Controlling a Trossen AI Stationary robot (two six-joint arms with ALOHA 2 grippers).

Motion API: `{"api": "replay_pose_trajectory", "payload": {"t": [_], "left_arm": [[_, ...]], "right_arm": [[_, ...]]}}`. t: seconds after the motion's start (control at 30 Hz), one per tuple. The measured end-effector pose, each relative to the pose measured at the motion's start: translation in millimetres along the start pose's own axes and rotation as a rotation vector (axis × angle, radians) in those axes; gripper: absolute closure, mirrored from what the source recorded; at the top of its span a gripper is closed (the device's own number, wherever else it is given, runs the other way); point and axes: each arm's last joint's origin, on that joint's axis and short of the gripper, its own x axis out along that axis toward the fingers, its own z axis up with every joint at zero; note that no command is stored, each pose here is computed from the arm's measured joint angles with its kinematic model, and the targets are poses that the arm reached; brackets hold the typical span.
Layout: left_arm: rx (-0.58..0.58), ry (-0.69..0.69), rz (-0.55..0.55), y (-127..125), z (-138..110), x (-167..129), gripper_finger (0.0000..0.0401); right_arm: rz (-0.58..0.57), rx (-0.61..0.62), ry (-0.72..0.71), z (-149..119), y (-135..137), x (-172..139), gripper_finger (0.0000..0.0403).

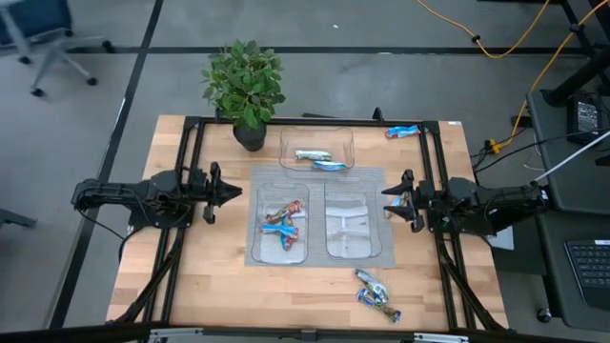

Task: Pick and place Granola Bars by type
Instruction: Put the yellow granola bar into the top transparent bin

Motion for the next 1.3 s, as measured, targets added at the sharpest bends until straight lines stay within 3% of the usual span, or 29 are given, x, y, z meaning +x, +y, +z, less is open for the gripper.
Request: {"api": "replay_pose_trajectory", "payload": {"t": [0.17,0.5,0.7,0.9,1.13,1.3], "left_arm": [[0.025,-0.001,0.0,0.0,0.1,0.0,0.0363],[0.027,-0.001,-0.001,0.0,0.1,0.0,0.0361],[0.027,-0.001,-0.002,-0.1,0.1,0.0,0.0359],[0.027,0.001,-0.001,0.0,-0.1,0.0,0.0363],[0.027,0.001,-0.001,0.0,-0.2,0.0,0.0358],[0.027,0.001,-0.001,0.0,-0.2,0.0,0.0362]], "right_arm": [[0.013,0.142,-0.058,5.7,0.8,-0.2,0.0167],[-0.001,0.105,-0.202,21.3,1.8,-2.4,0.0167],[-0.003,0.0,-0.236,61.8,6.9,-12.7,0.0167],[-0.026,-0.087,-0.145,113.1,12.8,-30.1,0.0167],[-0.213,-0.074,0.011,167.4,14.8,-41.8,0.0167],[-0.463,-0.003,0.124,201.1,13.2,-45.1,0.0167]]}}
